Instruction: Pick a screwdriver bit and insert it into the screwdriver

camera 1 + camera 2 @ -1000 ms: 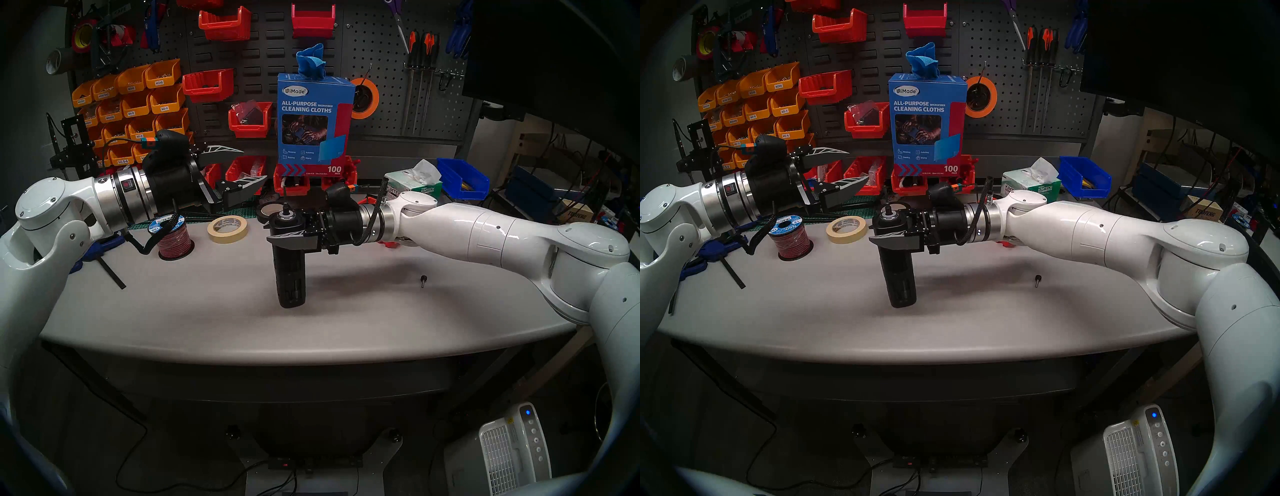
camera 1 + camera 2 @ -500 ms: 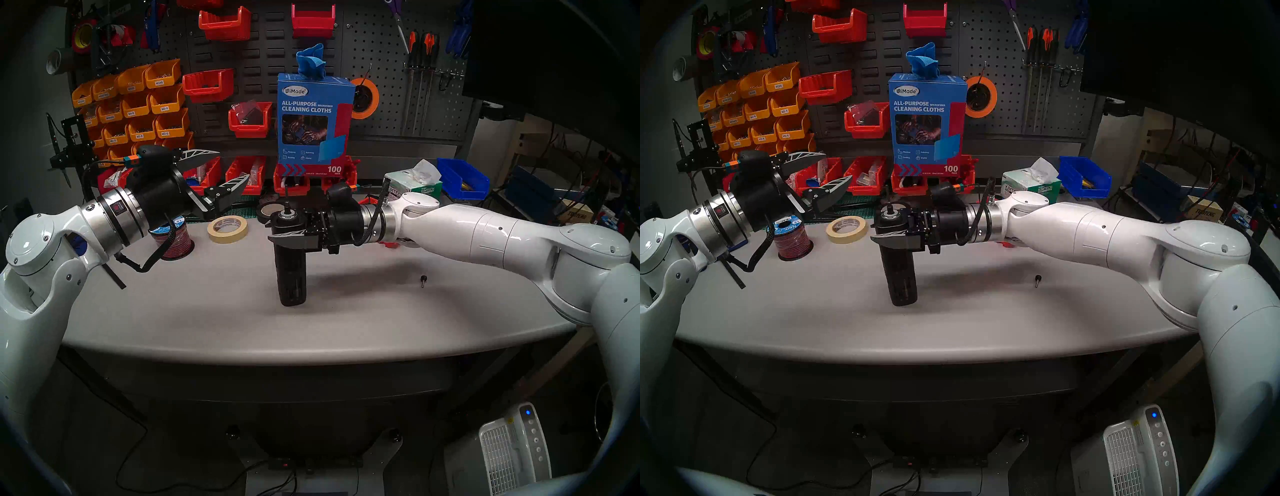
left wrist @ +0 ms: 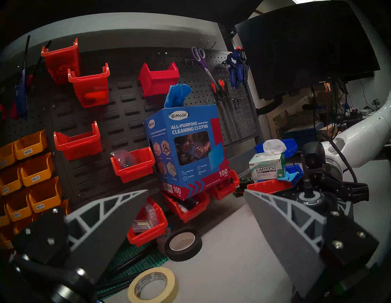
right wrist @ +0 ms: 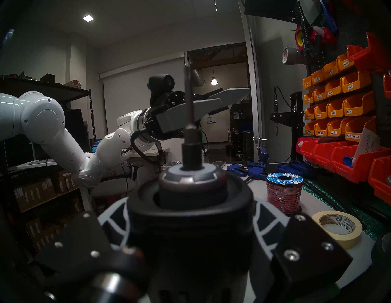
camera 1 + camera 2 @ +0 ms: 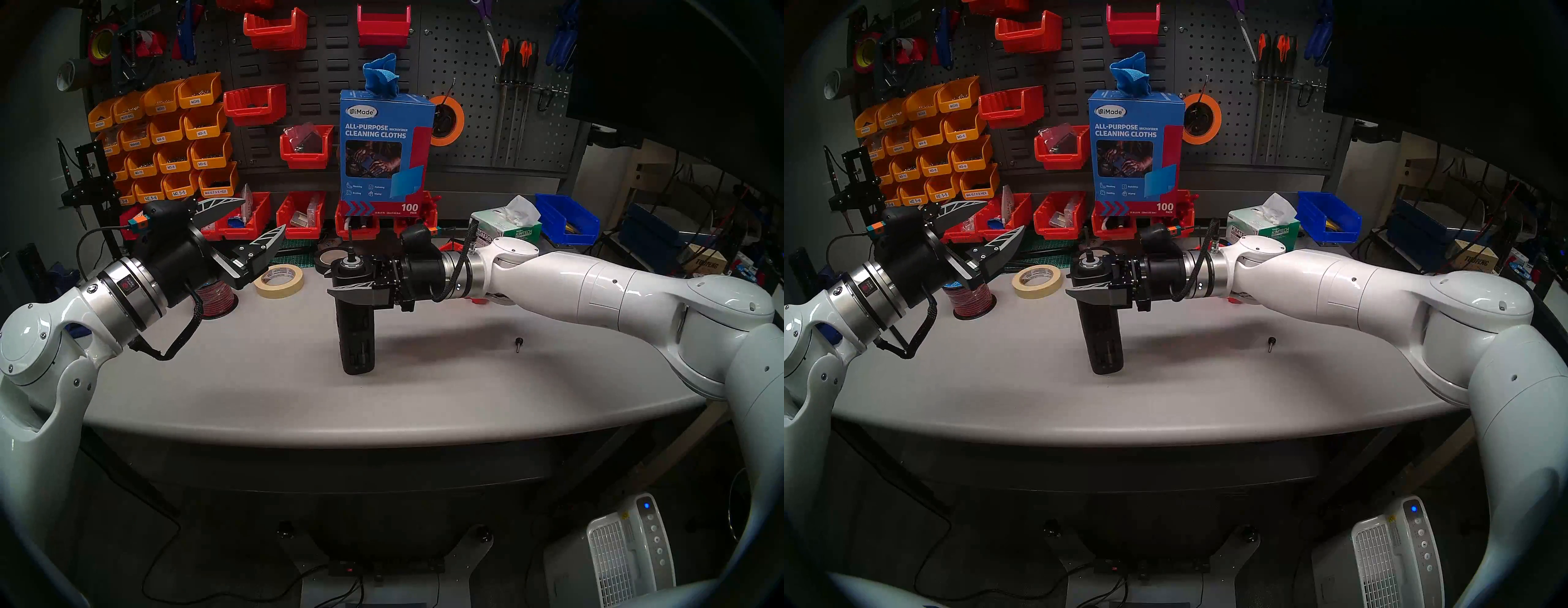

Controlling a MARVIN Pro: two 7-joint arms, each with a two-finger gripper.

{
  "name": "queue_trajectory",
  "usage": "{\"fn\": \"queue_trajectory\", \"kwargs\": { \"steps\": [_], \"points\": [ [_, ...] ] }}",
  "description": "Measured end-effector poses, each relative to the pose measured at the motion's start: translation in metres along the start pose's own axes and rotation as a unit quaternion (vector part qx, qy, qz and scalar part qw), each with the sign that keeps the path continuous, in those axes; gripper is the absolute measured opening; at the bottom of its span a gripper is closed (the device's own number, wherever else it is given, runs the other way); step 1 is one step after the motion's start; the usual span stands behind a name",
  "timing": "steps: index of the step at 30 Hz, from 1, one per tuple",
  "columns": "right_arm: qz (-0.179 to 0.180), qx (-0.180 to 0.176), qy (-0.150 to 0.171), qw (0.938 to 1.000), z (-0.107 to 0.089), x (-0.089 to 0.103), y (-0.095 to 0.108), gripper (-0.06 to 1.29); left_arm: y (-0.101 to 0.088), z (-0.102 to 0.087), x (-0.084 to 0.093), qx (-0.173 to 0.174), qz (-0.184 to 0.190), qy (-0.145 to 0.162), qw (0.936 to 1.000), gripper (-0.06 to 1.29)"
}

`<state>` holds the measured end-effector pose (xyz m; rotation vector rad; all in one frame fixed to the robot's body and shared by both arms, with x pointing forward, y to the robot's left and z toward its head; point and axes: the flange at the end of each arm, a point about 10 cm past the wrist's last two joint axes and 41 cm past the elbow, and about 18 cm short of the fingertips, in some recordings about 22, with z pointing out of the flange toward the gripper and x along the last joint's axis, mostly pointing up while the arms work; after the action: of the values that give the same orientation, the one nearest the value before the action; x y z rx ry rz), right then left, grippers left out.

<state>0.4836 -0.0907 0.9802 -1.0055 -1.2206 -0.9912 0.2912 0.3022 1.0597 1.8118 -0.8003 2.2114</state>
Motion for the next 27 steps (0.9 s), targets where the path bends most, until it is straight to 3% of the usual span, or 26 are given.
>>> {"fn": "queue_trajectory", "kwargs": {
  "steps": [21,23,24,27],
  "points": [
    [0.001,-0.006,-0.001,1.0,-0.0017,-0.001,-0.0024,0.78,0.0045,-0.0075,-0.0053,0.004,-0.01,-0.001,0.9999,1.21],
    [0.001,-0.006,-0.001,1.0,-0.0019,-0.0009,-0.0025,0.84,0.0045,-0.0077,-0.0052,0.004,-0.01,0.0,0.9999,1.21],
    [0.001,-0.006,-0.001,1.0,-0.0021,-0.0009,-0.0026,1.06,0.0046,-0.008,-0.005,0.004,-0.011,0.0,0.9999,1.21],
    [0.001,-0.005,-0.001,1.0,-0.0023,-0.0004,-0.003,1.1,0.0049,-0.0085,-0.0051,0.004,-0.011,0.001,0.9999,1.21]
  ]
}}
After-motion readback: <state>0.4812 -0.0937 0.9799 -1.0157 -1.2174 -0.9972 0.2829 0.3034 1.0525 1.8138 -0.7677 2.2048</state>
